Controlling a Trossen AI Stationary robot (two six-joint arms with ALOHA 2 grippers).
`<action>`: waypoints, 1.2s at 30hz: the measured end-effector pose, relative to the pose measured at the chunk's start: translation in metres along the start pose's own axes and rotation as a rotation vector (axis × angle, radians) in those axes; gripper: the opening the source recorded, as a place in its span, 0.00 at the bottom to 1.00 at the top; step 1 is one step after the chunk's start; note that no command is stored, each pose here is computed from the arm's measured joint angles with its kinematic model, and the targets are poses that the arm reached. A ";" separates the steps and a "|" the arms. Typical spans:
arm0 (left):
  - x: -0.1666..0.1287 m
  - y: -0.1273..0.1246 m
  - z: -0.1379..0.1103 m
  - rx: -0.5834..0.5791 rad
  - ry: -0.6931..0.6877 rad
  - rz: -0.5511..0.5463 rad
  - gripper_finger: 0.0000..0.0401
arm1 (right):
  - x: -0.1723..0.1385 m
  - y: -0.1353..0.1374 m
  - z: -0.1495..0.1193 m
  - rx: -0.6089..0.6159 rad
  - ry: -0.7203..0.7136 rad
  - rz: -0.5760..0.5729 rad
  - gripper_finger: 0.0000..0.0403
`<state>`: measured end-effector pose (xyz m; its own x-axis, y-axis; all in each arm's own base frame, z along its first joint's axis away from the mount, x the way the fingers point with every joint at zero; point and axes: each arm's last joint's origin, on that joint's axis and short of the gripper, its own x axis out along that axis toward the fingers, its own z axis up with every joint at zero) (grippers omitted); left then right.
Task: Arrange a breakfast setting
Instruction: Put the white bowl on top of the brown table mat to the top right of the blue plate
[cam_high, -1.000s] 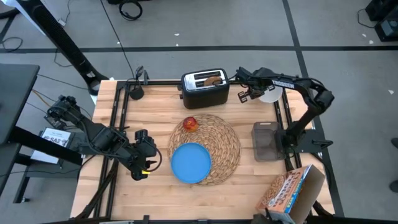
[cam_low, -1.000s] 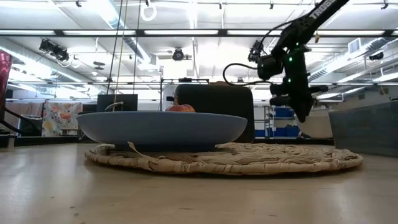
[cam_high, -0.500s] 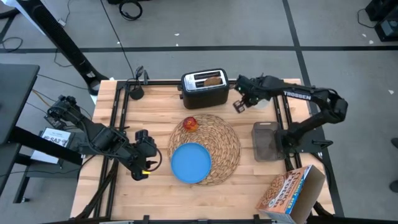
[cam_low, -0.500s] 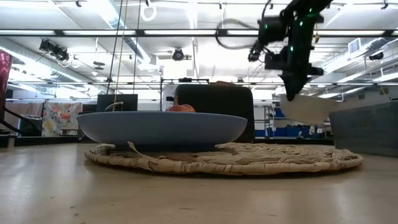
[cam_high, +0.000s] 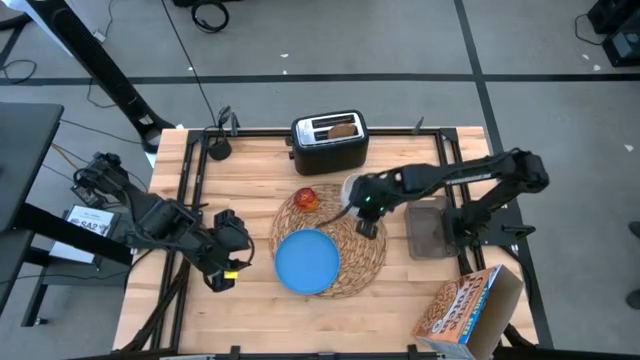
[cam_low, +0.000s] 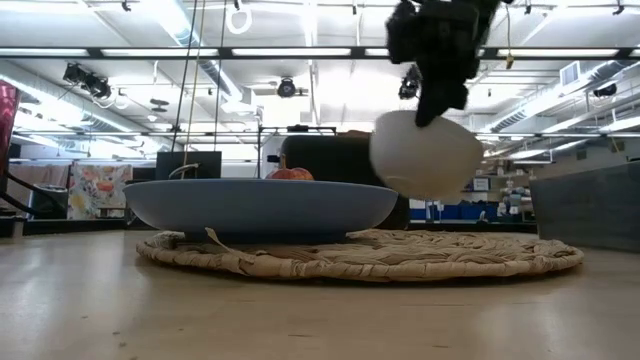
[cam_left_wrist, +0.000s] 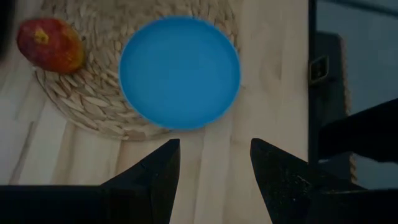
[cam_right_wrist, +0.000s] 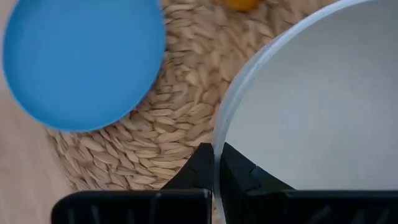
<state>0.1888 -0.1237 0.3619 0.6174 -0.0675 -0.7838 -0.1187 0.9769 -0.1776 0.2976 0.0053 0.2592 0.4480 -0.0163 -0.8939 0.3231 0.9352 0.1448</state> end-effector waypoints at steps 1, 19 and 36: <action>-0.002 0.000 0.001 -0.003 -0.008 -0.007 0.51 | 0.004 0.006 0.003 -0.039 0.007 -0.005 0.03; -0.011 -0.006 -0.010 -0.067 0.032 -0.024 0.51 | 0.059 0.064 0.011 -0.534 0.242 -0.005 0.03; -0.009 -0.002 -0.007 -0.059 0.023 -0.011 0.51 | 0.065 0.066 0.007 -0.569 0.269 -0.029 0.10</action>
<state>0.1782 -0.1269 0.3654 0.6013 -0.0838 -0.7946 -0.1580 0.9624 -0.2210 0.3539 0.0630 0.2142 0.1961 -0.0240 -0.9803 -0.1958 0.9786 -0.0631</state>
